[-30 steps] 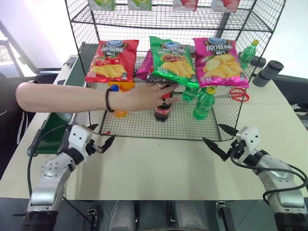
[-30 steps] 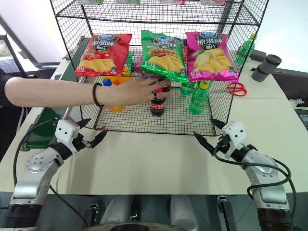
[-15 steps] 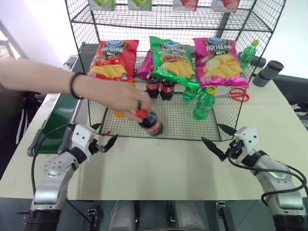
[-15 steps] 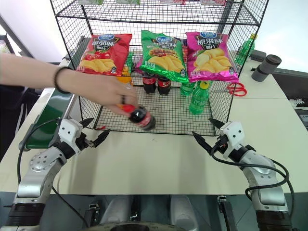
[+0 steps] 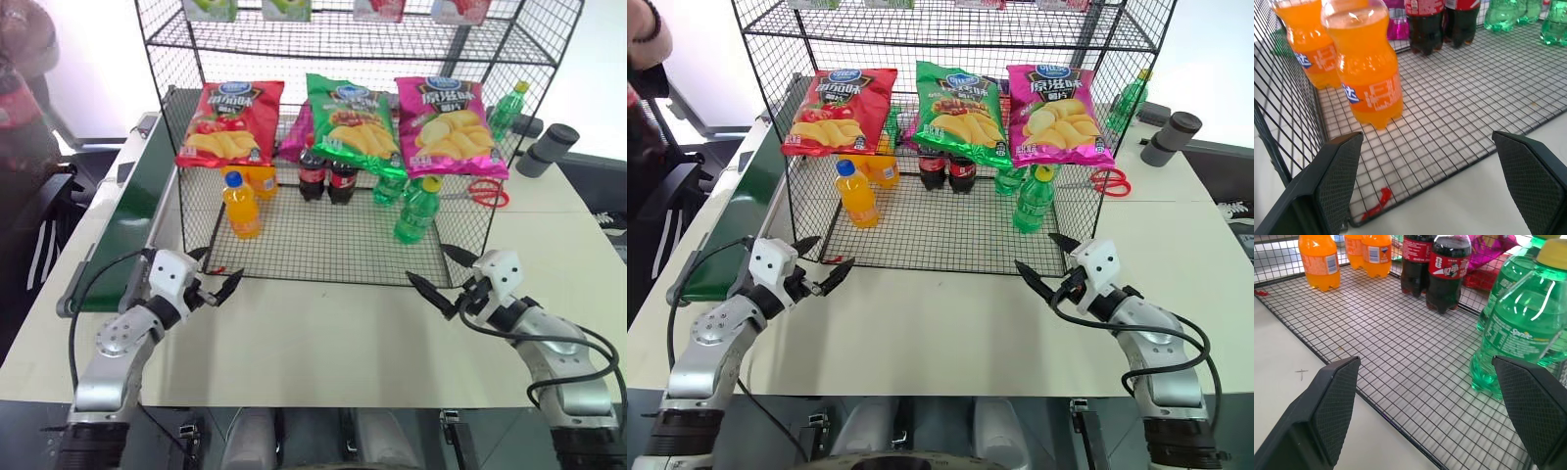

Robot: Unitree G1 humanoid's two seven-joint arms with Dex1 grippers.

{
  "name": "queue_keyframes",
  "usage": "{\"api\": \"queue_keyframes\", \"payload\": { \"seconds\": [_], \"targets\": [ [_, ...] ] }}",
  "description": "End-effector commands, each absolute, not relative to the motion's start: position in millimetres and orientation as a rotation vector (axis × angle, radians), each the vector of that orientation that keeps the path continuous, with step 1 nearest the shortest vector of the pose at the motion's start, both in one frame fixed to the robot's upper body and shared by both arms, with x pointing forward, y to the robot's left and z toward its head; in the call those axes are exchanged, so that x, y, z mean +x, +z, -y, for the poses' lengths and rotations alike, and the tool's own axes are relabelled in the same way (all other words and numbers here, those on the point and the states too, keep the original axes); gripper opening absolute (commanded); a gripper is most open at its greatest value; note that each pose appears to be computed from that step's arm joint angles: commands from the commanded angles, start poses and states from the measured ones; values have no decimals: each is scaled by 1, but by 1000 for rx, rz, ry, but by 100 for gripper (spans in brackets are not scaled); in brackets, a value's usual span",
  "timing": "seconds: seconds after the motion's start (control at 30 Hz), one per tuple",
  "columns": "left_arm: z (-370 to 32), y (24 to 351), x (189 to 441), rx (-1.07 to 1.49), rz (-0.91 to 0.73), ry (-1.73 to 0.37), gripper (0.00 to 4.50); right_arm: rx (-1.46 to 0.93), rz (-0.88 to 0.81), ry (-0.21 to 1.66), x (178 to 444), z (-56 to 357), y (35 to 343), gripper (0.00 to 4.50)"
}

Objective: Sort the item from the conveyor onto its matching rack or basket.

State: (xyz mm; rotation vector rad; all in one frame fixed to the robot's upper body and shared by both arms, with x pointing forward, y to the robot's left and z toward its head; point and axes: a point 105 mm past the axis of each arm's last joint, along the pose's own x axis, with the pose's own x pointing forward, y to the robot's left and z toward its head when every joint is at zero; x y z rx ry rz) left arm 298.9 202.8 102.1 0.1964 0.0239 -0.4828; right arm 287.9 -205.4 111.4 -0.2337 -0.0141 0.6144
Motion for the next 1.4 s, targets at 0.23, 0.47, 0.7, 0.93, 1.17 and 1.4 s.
{"api": "queue_keyframes", "payload": {
  "seconds": [0.23, 0.47, 0.7, 0.93, 1.17, 1.4],
  "targets": [
    [-238, 167, 290, 136, 173, -363, 450, -237, 56, 648, 297, 196, 120, 448],
    [-312, 169, 284, 27, 223, 8, 450, -210, 41, 691, 301, 186, 116, 448],
    [-332, 150, 289, 71, 171, 172, 450, -155, 94, 732, 300, 157, 124, 448],
    [-333, 141, 302, 56, 167, 213, 450, -162, 131, 791, 286, 117, 128, 448],
    [-332, 133, 311, 53, 153, 226, 450, -104, 133, 826, 283, 96, 133, 448],
    [-332, 134, 315, 52, 159, 229, 450, -26, 127, 999, 264, 73, 137, 448]
  ]
}}
